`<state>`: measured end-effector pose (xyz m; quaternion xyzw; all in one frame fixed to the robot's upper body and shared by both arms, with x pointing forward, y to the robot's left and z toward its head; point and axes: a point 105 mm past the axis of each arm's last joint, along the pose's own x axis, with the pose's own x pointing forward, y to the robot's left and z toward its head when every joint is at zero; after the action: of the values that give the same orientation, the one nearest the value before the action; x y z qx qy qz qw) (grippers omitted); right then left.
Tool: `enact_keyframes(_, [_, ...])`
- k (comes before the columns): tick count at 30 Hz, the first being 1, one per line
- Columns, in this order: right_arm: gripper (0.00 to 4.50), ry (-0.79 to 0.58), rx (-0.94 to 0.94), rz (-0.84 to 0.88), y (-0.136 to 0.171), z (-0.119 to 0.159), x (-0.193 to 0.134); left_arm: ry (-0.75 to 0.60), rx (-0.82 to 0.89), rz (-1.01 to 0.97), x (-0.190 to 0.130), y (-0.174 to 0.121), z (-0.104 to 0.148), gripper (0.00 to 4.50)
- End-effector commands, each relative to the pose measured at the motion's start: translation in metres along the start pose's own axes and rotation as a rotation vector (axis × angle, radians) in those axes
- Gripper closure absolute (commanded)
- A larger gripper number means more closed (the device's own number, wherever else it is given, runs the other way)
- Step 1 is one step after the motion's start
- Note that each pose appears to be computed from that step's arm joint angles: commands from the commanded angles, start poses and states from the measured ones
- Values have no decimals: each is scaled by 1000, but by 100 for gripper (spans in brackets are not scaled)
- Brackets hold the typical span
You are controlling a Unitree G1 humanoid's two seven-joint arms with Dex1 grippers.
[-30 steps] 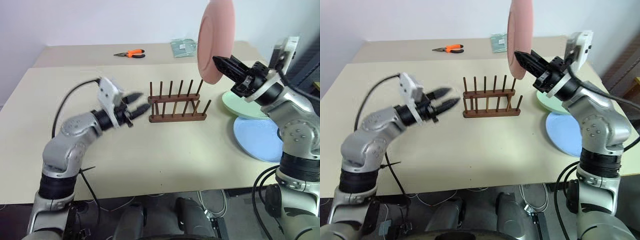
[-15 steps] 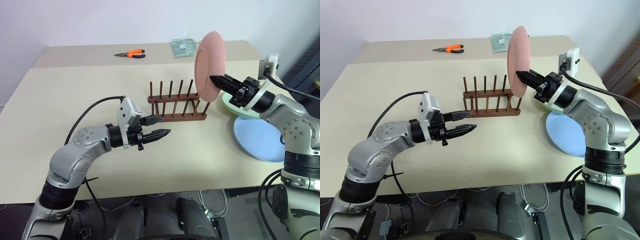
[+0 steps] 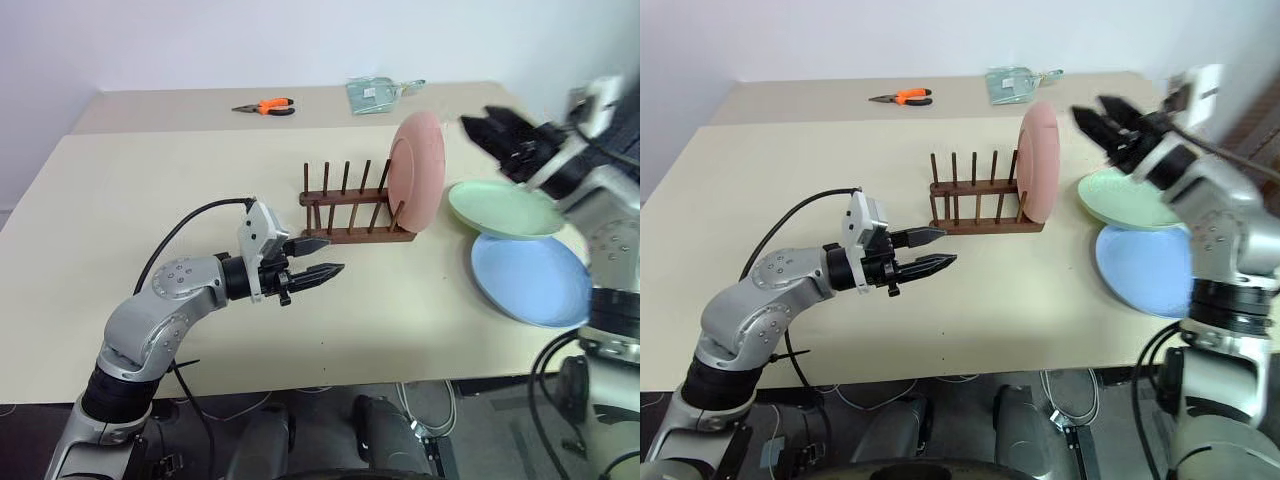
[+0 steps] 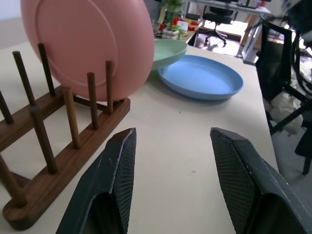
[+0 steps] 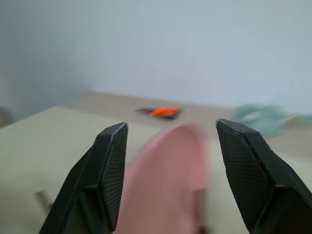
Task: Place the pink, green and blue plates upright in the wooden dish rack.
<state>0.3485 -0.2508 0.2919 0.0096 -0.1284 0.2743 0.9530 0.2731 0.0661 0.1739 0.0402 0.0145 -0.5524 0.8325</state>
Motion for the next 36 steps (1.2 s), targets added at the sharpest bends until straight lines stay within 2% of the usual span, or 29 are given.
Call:
enact_keyframes(1, [150,189,-214,-17,-14,-17,-33,-17,30,-15,1,-6,4,203])
enact_keyframes(6, [150,626,-622,59,-28,-89,-63,3,39,-37,4,-7,-2,203])
enact_keyframes(8, [150,748,-749,108,-36,-113,-74,11,48,-45,8,-6,-4,203])
enact_keyframes(15, [150,830,-874,85,-62,-135,-69,3,57,-43,9,-8,0,203])
enact_keyframes(18, [236,834,-901,74,-68,-141,-64,12,64,-30,8,-8,-1,203])
enact_keyframes(20, [335,813,-901,73,-68,-140,-61,11,64,-25,7,-8,0,203])
enact_keyframes(22, [431,774,-909,77,-66,-133,-56,12,64,-17,5,-7,0,203])
enact_keyframes(23, [445,760,-914,79,-66,-130,-55,12,63,-15,5,-6,-1,203])
enact_keyframes(25, [445,726,-917,66,-65,-123,-52,14,63,-13,5,-6,-1,203])
enact_keyframes(29, [445,555,-952,-35,-66,-73,-40,16,62,-9,3,-6,-2,203])
enact_keyframes(31, [445,439,-886,-68,-58,-46,-31,16,61,-10,3,-5,-3,203])
enact_keyframes(34, [445,197,-766,-141,-45,7,-15,19,57,-10,2,-4,-5,203])
enact_keyframes(35, [445,44,-684,-164,-35,36,-5,20,56,-9,1,-4,-5,203])
enact_keyframes(36, [445,-52,-623,-168,-27,56,-1,20,55,-8,1,-3,-5,203])
